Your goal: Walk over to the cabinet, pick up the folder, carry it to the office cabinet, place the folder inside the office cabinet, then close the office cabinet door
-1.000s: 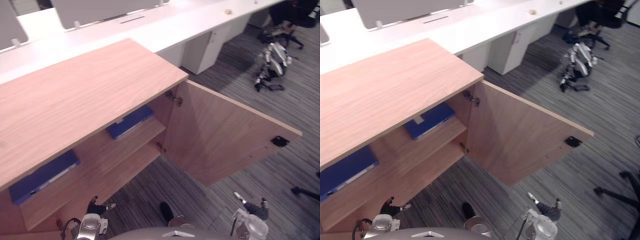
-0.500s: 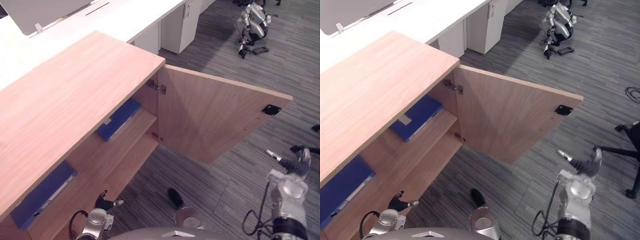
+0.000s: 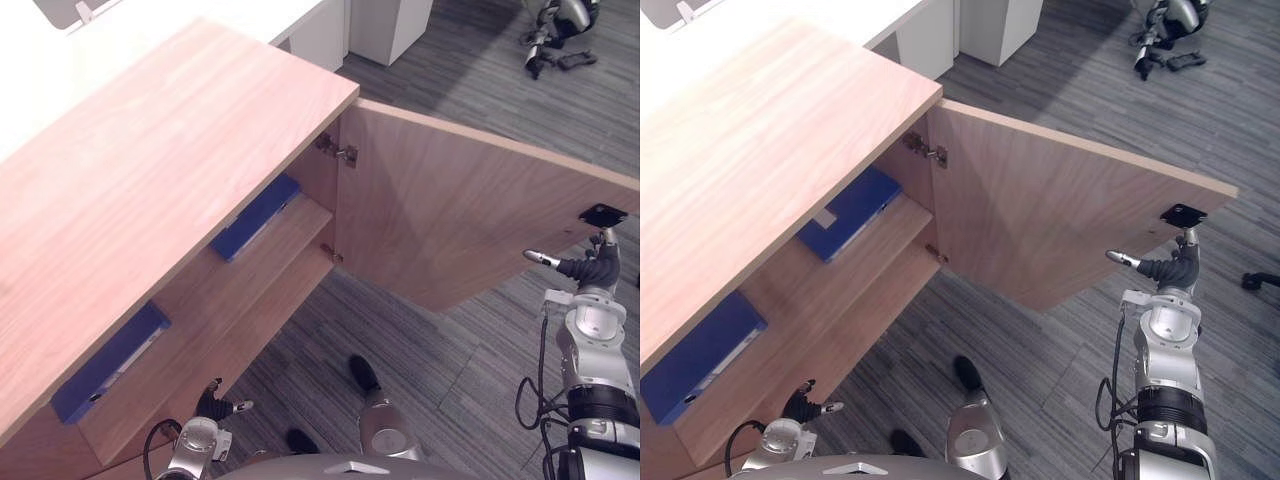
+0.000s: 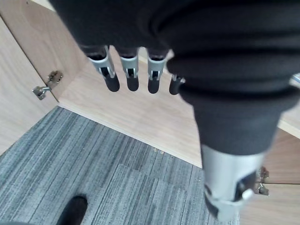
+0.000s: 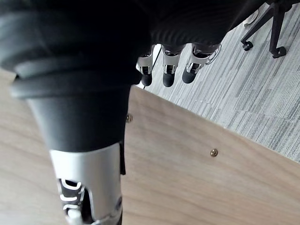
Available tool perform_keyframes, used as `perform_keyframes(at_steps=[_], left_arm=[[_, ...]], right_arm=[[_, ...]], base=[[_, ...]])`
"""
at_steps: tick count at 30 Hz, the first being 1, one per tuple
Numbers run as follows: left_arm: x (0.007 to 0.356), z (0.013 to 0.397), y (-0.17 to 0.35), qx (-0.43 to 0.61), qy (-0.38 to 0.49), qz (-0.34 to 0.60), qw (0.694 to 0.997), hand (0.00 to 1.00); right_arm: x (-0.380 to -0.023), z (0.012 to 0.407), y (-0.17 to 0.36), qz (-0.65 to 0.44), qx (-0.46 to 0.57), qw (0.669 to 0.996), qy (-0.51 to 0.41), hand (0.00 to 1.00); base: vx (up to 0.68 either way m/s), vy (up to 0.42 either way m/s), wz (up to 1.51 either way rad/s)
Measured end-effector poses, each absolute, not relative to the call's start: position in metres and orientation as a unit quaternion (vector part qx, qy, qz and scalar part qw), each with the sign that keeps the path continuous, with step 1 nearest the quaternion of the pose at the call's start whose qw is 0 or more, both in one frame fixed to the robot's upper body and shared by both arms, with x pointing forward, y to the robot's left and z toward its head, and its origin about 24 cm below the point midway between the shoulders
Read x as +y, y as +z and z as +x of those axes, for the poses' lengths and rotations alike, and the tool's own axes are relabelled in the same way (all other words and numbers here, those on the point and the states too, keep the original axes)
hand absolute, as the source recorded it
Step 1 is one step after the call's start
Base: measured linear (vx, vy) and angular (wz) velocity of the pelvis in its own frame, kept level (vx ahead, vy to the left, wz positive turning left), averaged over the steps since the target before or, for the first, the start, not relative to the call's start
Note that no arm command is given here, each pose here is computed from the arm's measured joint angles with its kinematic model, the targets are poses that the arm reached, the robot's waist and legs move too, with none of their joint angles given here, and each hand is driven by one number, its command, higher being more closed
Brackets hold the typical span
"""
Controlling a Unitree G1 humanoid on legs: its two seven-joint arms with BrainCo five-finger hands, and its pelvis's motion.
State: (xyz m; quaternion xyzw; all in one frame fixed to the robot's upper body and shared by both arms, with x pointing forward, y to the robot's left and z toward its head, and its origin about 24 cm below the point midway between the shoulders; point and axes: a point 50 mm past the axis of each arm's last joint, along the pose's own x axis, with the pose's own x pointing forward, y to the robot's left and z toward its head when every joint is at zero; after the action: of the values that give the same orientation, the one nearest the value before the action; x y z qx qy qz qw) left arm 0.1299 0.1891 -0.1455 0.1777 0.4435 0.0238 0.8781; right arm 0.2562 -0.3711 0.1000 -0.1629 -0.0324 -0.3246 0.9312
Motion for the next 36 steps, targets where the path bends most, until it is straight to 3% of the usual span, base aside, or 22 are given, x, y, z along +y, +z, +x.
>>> perform_keyframes(at_steps=[11, 19, 36], left_arm=[[0.186, 0.127, -0.147, 0.446, 0.022, 0.175, 0.878, 0.0], [0.186, 0.13, -0.144, 0.439, 0.025, 0.174, 0.881, 0.0], [0.187, 0.136, -0.144, 0.441, 0.006, 0.21, 0.872, 0.0]], right_arm=[[-0.369, 0.263, 0.104, -0.147, -0.042, 0.93, -0.334, 0.0], [-0.347, 0.247, 0.104, -0.099, -0.094, 0.93, -0.342, 0.0], [-0.233, 0.171, 0.041, 0.018, -0.021, 0.979, -0.2, 0.0]], base=[[-0.05, -0.041, 0.04], [-0.02, -0.053, 0.0], [-0.04, -0.062, -0.14]])
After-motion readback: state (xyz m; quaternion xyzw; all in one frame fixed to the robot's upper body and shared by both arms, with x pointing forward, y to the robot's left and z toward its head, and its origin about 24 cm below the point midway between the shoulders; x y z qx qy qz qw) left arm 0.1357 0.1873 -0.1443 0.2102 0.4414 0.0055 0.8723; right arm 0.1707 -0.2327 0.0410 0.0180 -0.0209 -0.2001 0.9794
